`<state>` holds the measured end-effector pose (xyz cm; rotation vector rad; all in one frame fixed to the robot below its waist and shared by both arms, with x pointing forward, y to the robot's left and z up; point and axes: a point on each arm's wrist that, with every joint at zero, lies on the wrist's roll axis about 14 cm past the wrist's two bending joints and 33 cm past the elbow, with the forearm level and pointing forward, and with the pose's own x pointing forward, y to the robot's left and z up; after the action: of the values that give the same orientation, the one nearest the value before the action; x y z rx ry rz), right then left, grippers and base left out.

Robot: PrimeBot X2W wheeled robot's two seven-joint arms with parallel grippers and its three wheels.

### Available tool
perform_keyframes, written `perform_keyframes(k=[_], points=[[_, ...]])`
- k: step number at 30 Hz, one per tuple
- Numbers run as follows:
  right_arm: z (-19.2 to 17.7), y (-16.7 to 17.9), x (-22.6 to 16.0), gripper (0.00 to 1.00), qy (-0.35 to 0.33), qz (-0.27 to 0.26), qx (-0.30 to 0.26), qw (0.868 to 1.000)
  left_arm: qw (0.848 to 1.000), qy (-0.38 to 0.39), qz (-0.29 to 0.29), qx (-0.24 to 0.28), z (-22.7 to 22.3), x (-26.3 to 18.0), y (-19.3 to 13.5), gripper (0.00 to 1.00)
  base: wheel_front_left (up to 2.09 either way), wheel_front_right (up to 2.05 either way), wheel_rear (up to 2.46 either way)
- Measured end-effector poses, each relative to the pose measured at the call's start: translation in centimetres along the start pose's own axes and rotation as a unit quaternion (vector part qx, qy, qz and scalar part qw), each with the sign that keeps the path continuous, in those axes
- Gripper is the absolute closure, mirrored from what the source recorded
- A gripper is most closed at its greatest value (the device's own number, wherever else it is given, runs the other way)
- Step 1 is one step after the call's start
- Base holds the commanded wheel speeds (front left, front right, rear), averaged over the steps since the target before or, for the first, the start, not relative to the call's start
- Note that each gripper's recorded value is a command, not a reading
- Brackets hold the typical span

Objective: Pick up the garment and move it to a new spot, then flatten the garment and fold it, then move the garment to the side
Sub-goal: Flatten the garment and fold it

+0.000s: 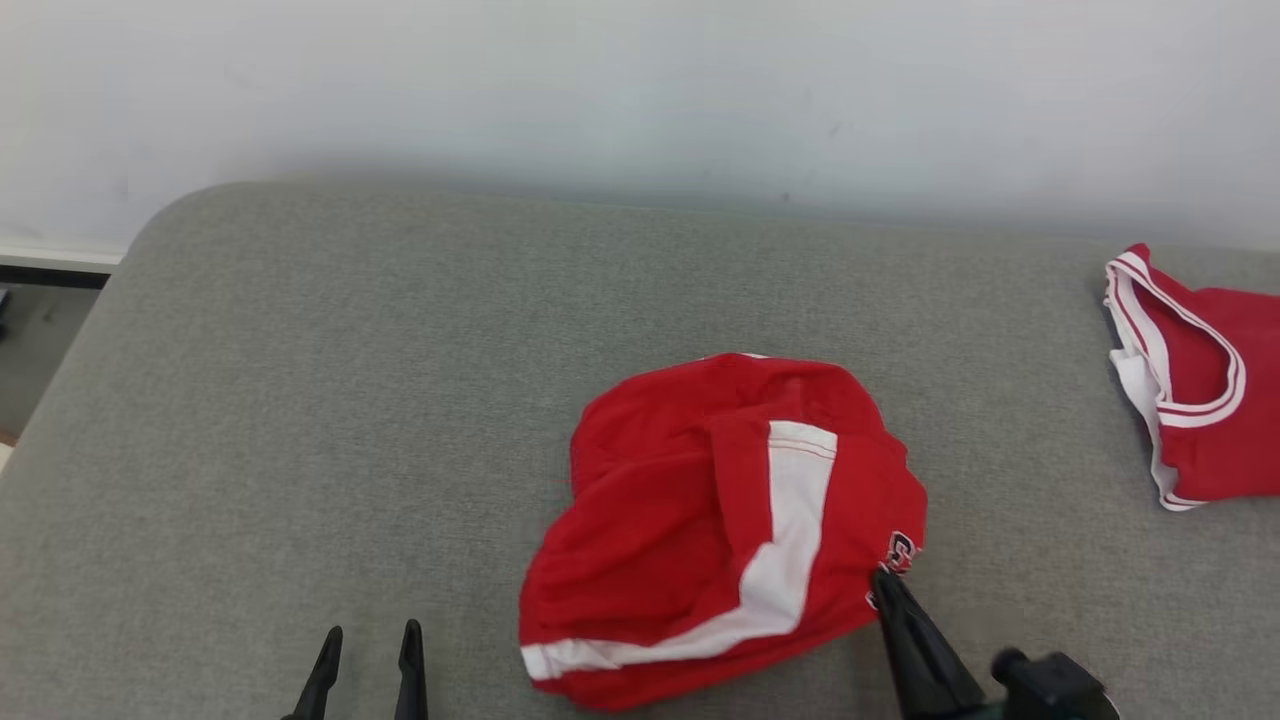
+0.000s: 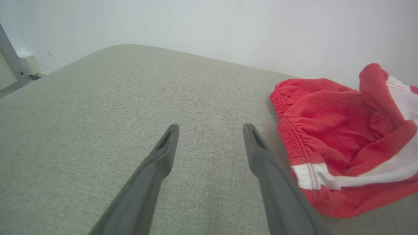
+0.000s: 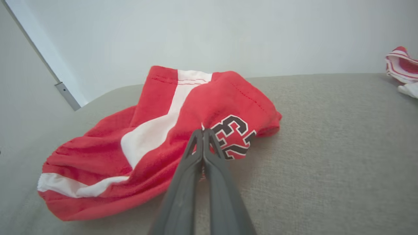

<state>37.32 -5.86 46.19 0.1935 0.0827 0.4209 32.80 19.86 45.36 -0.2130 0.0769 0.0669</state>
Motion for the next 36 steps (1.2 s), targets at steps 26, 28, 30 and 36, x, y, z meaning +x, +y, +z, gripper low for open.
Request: perform_keyframes(k=[26,28,30,36], points=[[0.5,-3.0,-1.5,0.0,0.003,-0.017,-0.05,0.999,0.996,0.02,-0.091,-0.004,-1.2,0.9,-5.4,0.0,0.0,0.0,0.0],[0.3,-3.1,-0.9,0.0,0.012,-0.002,-0.067,0.998,0.994,0.03,-0.103,-0.004,-1.9,0.1,-6.2,0.0,0.0,0.0,0.0],[0.1,-3.2,-0.3,0.0,0.021,0.01,-0.083,0.996,0.992,0.045,-0.116,0.001,-2.9,-0.8,-6.9,0.0,0.0,0.0,0.0],[-1.3,-4.2,0.6,0.0,0.06,0.034,-0.121,0.99,0.986,0.083,-0.145,0.0,-5.2,-2.6,-8.6,0.0,0.0,0.0,0.0]])
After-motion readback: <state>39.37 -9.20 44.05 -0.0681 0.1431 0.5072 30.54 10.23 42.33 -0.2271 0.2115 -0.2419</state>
